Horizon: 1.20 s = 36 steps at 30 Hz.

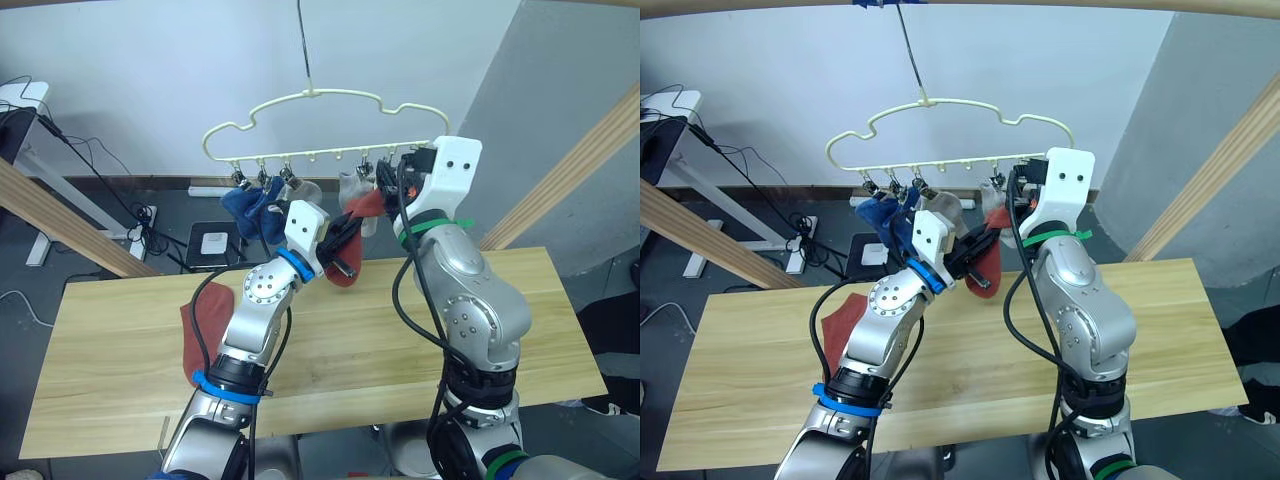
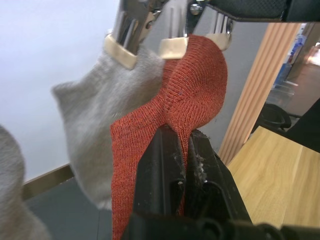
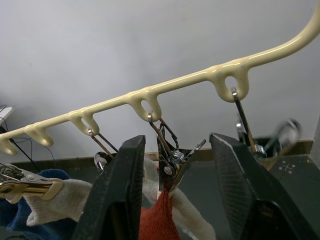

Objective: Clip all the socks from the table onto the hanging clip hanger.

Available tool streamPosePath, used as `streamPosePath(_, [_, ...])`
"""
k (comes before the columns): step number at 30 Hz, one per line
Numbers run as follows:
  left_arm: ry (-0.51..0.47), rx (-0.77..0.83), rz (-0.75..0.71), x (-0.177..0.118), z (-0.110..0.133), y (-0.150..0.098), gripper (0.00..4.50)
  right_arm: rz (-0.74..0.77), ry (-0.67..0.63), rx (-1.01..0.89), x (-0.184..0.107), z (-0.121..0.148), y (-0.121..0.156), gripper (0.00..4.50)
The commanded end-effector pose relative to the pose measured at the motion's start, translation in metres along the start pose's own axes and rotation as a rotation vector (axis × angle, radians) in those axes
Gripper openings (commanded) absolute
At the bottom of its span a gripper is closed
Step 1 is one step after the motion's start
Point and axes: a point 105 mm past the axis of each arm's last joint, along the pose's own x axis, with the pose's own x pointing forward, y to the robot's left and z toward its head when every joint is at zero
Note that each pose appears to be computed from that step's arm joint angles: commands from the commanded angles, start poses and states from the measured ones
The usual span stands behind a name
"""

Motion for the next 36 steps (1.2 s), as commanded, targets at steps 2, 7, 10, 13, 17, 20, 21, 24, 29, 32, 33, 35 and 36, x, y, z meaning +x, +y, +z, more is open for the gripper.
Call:
streamPosePath(2, [-0.024,0.041,-0.012,0.002,0.009,0.0,0.98,0.087,-0.031,0.046,-0.011,0.01,0.013,1.94])
streamPosePath(7, [-0.008,0.026,-0.086,-0.003,0.006,-0.009,2.46,0.195,-0.001,-0.001,-0.023,0.007,0.019,1.94])
streamPosePath(10, [0.02,0.026,-0.12,-0.013,0.003,-0.008,3.41,0.288,0.022,-0.076,-0.037,0.003,0.02,1.94])
streamPosePath(13, [0.056,0.042,-0.141,-0.028,0.002,-0.002,4.35,0.36,0.035,-0.174,-0.05,0.001,0.015,1.94])
streamPosePath(17, [0.083,0.055,-0.182,-0.045,0.006,0.003,4.45,0.446,0.052,-0.269,-0.066,-0.005,0.009,1.94])
streamPosePath(20, [0.097,0.056,-0.258,-0.06,0.013,0.001,4.45,0.466,0.064,-0.358,-0.071,-0.009,-0.006,1.94])
streamPosePath(21, [0.104,0.051,-0.271,-0.065,0.015,0.001,4.45,0.45,0.068,-0.366,-0.071,-0.01,-0.013,1.94])
streamPosePath(24, [0.115,0.045,-0.293,-0.075,0.02,0.001,4.49,0.41,0.065,-0.389,-0.068,-0.01,-0.029,2.12])
streamPosePath(29, [0.131,0.047,-0.327,-0.09,0.029,0.0,4.5,0.392,0.065,-0.442,-0.067,-0.011,-0.045,3.53])
streamPosePath(32, [0.128,0.043,-0.331,-0.096,0.032,0.001,4.5,0.395,0.07,-0.47,-0.066,-0.014,-0.049,4.47])
streamPosePath(33, [0.132,0.041,-0.329,-0.1,0.032,0.001,4.5,0.4,0.075,-0.472,-0.066,-0.015,-0.05,4.47])
streamPosePath(35, [0.144,0.036,-0.322,-0.11,0.033,0.004,4.5,0.419,0.078,-0.476,-0.066,-0.016,-0.052,4.47])
streamPosePath(36, [0.15,0.035,-0.317,-0.113,0.034,0.005,4.5,0.426,0.078,-0.478,-0.067,-0.016,-0.053,4.47])
